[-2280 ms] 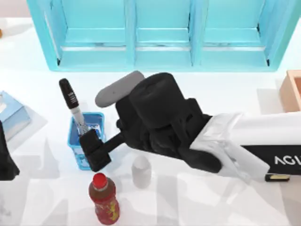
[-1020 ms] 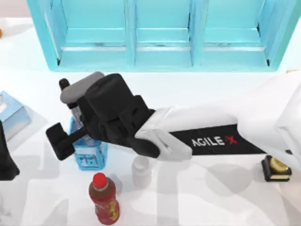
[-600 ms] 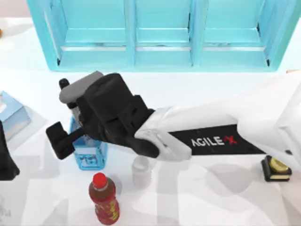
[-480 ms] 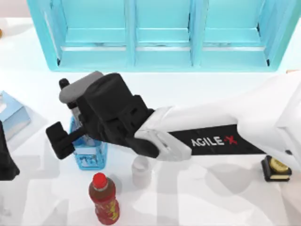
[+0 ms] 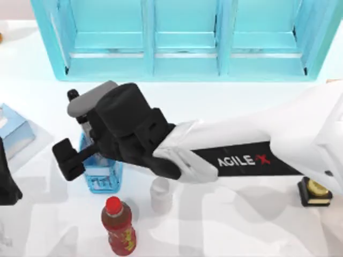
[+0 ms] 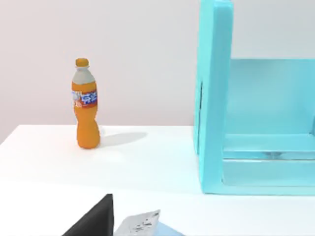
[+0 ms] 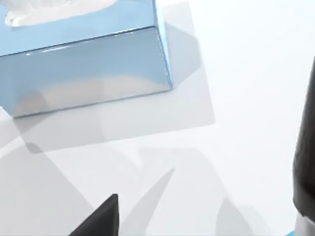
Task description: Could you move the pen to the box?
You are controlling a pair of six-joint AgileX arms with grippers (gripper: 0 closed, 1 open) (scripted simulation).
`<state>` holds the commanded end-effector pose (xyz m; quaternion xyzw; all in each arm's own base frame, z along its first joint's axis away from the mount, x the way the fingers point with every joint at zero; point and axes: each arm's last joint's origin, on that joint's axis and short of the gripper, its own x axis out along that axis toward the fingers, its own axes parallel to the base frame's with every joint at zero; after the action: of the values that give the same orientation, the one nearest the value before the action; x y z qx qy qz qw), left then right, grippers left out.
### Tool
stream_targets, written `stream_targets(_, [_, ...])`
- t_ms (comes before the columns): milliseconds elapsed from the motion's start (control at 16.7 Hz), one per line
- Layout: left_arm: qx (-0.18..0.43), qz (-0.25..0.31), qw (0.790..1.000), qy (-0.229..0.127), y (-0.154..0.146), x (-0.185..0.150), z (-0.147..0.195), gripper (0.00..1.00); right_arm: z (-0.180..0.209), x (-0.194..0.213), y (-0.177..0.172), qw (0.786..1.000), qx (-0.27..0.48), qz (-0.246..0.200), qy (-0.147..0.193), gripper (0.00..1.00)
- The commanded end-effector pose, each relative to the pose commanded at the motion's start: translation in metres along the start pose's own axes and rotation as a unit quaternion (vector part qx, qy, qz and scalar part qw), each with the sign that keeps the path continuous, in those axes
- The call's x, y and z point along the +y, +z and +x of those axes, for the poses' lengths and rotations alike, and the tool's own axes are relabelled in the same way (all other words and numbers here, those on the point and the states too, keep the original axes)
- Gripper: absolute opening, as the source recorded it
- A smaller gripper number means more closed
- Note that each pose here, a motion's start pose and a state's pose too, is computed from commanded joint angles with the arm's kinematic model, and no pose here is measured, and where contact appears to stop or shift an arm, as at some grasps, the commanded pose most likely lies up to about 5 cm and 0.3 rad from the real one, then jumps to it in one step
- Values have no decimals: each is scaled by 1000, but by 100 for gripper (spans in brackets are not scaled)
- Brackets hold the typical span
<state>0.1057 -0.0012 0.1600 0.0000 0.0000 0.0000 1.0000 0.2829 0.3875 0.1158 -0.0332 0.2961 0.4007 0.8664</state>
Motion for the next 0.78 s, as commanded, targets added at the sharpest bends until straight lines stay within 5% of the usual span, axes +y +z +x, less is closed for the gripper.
stream_targets(480, [0,0,1000,0,0,0,0,100,-11,-14,8,1000,7,3,-5,0])
stream_targets(780, [0,0,1000,0,0,0,0,100,-81,-41,50,1000,8,2,-1,0])
